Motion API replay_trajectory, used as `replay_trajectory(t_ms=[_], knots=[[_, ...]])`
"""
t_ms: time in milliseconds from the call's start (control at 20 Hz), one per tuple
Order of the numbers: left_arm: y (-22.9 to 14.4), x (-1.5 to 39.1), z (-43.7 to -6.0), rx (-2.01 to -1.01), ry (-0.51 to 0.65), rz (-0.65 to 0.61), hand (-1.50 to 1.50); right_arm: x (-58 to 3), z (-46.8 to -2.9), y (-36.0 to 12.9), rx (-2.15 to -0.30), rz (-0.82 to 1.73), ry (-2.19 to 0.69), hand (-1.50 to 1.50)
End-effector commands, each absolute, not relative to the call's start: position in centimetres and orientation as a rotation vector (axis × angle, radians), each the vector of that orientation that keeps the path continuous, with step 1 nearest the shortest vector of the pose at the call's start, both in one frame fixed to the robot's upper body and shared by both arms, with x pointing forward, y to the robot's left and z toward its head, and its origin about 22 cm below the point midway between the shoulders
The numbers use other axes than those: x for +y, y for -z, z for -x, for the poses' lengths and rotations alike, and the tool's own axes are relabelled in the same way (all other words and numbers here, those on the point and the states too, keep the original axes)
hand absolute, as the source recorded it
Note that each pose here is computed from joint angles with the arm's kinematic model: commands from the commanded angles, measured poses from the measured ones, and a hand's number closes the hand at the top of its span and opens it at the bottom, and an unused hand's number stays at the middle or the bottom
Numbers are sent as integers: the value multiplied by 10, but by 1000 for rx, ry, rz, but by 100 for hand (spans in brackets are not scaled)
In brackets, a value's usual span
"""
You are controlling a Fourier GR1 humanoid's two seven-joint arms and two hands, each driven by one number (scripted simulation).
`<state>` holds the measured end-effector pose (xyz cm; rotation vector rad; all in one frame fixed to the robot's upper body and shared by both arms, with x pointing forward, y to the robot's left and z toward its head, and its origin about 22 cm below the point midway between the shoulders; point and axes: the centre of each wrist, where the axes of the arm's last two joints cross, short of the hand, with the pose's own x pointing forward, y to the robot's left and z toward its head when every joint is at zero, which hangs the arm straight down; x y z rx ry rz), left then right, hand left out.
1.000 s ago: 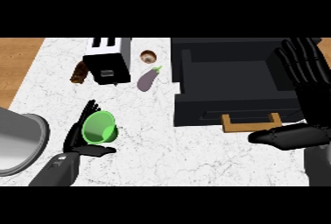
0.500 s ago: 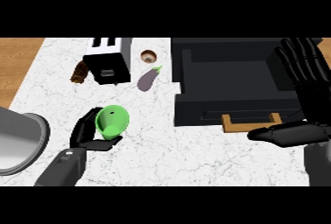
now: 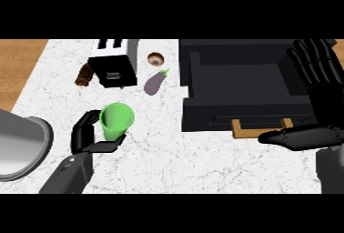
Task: Pick up the cup, place it into the drawer and close the drawer
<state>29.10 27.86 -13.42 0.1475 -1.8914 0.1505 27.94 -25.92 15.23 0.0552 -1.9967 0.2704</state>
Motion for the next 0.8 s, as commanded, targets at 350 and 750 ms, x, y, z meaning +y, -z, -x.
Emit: replay_trajectory(t_ms=[350,750], knots=[[73,234,-357,-2118,-88,157,150,-268,-269,-147,-1952,-36,-275,-150],[-8,173,-398,-2160,40,318,150,-270,-268,-147,-1972,10,-242,-150]])
